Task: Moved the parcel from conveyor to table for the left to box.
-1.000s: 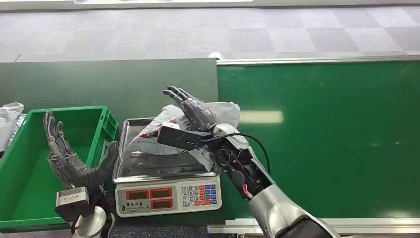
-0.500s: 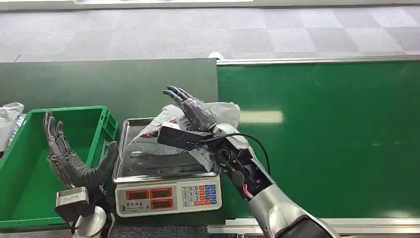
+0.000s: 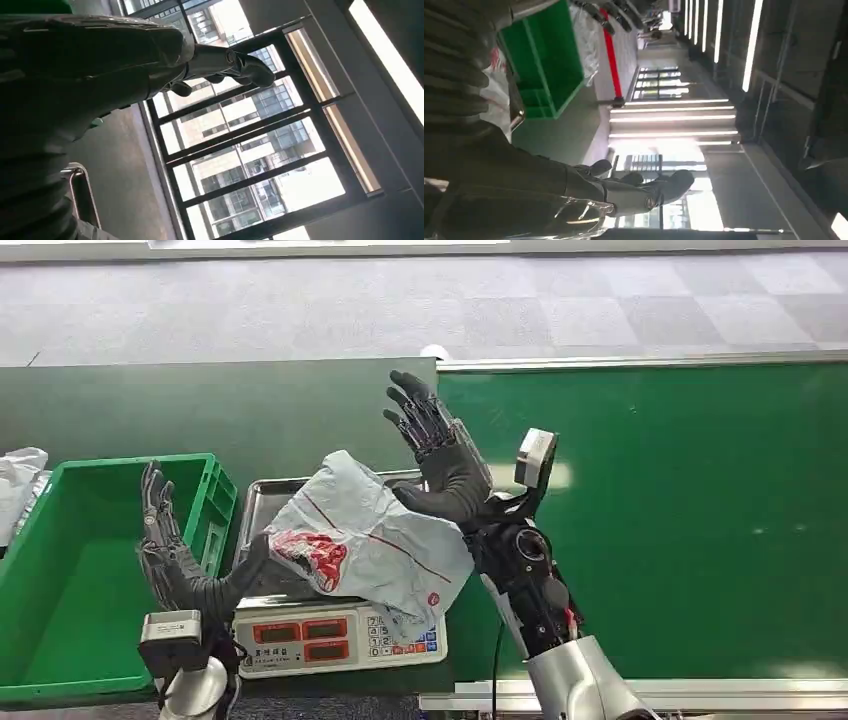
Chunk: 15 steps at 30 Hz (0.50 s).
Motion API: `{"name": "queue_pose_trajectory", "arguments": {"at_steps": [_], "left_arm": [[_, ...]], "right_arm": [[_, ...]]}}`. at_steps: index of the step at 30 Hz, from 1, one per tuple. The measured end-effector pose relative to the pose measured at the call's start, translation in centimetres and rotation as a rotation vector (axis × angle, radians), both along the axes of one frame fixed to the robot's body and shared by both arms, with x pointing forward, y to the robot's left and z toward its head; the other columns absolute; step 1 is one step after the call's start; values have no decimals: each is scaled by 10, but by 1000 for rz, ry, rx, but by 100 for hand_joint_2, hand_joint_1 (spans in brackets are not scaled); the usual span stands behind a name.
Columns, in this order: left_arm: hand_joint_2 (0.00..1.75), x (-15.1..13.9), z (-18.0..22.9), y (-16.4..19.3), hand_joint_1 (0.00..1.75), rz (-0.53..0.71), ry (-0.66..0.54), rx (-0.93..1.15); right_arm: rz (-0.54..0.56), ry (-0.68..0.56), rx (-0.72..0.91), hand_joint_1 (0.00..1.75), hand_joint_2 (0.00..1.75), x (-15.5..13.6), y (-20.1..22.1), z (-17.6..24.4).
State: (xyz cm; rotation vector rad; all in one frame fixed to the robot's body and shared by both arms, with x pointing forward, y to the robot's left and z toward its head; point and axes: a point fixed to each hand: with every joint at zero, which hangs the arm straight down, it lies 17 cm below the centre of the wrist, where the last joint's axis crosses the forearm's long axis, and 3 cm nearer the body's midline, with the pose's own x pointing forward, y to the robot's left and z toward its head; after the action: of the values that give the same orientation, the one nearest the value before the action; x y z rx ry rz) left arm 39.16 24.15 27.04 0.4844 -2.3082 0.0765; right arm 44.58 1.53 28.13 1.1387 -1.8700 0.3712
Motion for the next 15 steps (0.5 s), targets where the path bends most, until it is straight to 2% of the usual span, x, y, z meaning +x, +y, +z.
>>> {"name": "queue_pose_trajectory", "arguments": {"at_steps": [2,7,15], "left_arm": [[175,1,-2,0,0,-1,5,-2],[175,2,-6,0,0,-4,15,-6],[175,2,-6,-3,0,-12,18,6]], "right_arm": [[-14,17,44,0,175,5,-10,7],[-90,13,22,0,175,17,-22,6],[-138,6,10,0,175,20,-31,-2]]}}
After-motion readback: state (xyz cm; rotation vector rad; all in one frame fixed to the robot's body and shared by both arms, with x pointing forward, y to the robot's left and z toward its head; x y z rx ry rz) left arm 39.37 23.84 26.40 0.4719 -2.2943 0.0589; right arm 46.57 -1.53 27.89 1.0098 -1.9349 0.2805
